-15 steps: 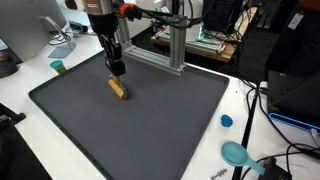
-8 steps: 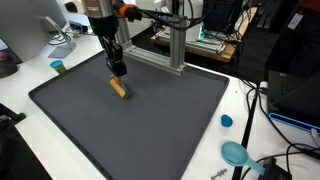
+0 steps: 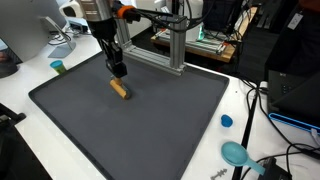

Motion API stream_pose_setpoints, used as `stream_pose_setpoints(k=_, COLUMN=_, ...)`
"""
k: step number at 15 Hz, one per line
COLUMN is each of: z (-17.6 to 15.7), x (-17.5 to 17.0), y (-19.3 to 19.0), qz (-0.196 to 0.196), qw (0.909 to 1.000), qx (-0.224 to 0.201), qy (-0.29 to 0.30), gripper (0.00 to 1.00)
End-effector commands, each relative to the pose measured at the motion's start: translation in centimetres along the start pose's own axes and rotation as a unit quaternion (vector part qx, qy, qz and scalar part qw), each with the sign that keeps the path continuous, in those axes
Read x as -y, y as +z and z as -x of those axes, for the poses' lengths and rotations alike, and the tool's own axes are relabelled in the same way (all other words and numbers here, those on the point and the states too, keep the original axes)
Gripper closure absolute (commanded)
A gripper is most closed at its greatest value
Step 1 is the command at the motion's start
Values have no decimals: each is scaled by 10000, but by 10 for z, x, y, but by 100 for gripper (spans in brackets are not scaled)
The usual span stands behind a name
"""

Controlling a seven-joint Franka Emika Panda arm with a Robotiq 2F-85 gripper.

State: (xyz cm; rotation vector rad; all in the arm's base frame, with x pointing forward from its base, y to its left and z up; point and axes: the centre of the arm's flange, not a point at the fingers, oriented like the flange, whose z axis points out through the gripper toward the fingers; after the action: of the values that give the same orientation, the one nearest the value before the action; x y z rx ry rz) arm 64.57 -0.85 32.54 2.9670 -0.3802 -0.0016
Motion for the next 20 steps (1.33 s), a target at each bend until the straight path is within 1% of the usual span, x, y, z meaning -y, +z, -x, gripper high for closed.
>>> stream_pose_setpoints(k=1, z=4, x=3, y=40, qz=100, qw=9977, qx=629, qy=-219, gripper=79)
stream_pose_setpoints(k=7, z=-2, x=2, y=47, qz=28, qw=9956, qx=794, qy=-504, gripper=79)
stream_pose_setpoints(k=8, z=-4, x=1, y=48, qz=-32, qw=9951, qx=821, qy=-558, gripper=79)
stream_pose_setpoints(k=9, z=-7, x=0, y=47, qz=-222, qw=9945, qx=857, qy=-558, gripper=79)
stream_pose_setpoints(k=10, z=-10, x=-4, y=38, qz=-363, qw=9946, qx=850, qy=-478, gripper=79)
stream_pose_setpoints(k=11, z=-10, x=-5, y=2, qz=-101, qw=9985, qx=265, qy=-470, gripper=54)
stream_pose_setpoints(k=13, z=-13, x=-12, y=3, qz=-214, qw=9982, qx=328, qy=-446, gripper=54)
stream_pose_setpoints(k=14, z=-14, x=-14, y=4, qz=-238, qw=9982, qx=342, qy=-436, gripper=79)
stream_pose_setpoints(k=15, z=-16, x=-14, y=4, qz=-228, qw=9982, qx=334, qy=-445, gripper=79)
stream_pose_setpoints(k=18, z=-13, x=-12, y=18, qz=-79, qw=9978, qx=481, qy=-455, gripper=79)
stream_pose_setpoints(k=20, z=-14, x=-10, y=25, qz=-61, qw=9968, qx=588, qy=-535, gripper=79)
